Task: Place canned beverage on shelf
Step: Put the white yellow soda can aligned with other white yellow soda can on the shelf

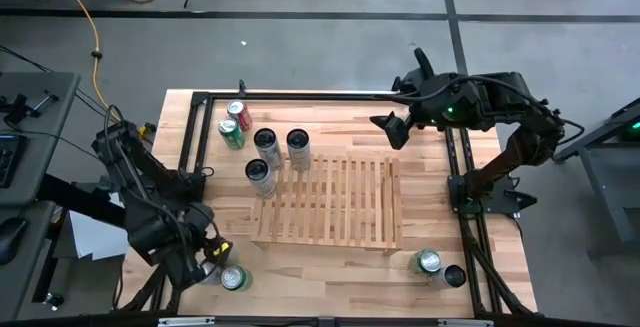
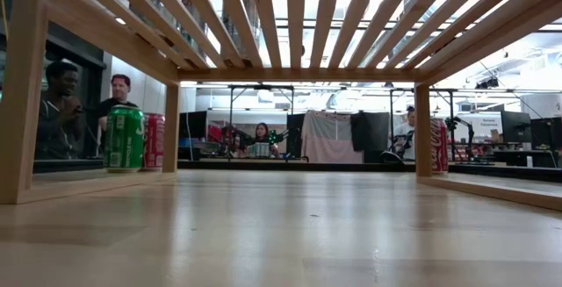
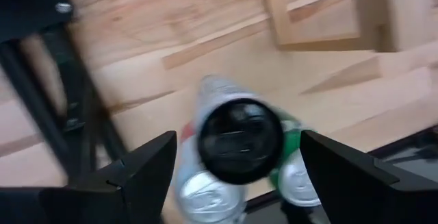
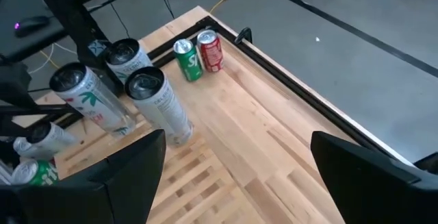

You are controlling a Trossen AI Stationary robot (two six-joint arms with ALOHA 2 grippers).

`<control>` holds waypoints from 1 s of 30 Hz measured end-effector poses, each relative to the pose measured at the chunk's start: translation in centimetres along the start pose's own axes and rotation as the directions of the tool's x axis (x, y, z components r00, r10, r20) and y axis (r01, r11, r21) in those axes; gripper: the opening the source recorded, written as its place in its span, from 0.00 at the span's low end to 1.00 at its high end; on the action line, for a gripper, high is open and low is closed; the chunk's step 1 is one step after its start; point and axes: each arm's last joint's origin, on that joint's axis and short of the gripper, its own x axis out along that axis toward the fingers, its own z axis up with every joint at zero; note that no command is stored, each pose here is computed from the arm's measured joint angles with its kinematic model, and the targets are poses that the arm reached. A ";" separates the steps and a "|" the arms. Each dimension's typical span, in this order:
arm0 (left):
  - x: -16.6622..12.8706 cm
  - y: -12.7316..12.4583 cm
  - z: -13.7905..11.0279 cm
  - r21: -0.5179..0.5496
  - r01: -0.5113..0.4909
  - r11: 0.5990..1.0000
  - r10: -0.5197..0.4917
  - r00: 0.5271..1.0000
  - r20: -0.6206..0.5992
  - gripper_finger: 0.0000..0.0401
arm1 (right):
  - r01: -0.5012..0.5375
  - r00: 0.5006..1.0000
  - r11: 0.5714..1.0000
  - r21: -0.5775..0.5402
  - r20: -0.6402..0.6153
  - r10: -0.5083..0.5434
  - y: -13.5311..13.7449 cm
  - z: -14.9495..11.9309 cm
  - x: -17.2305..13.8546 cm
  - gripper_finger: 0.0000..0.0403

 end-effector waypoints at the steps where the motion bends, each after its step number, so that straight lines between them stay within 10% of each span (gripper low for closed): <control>1: 0.0 -0.1 0.0 -0.004 0.018 1.000 -0.018 1.000 0.002 0.75 | 0.001 1.000 1.000 -0.001 -0.002 -0.001 0.0 0.0 0.0 0.87; 30: 2.0 -1.5 -0.4 0.002 -0.094 0.996 0.094 0.996 -0.002 0.75 | 0.034 0.997 0.989 -0.147 -0.068 -0.045 -0.5 -0.7 0.0 0.87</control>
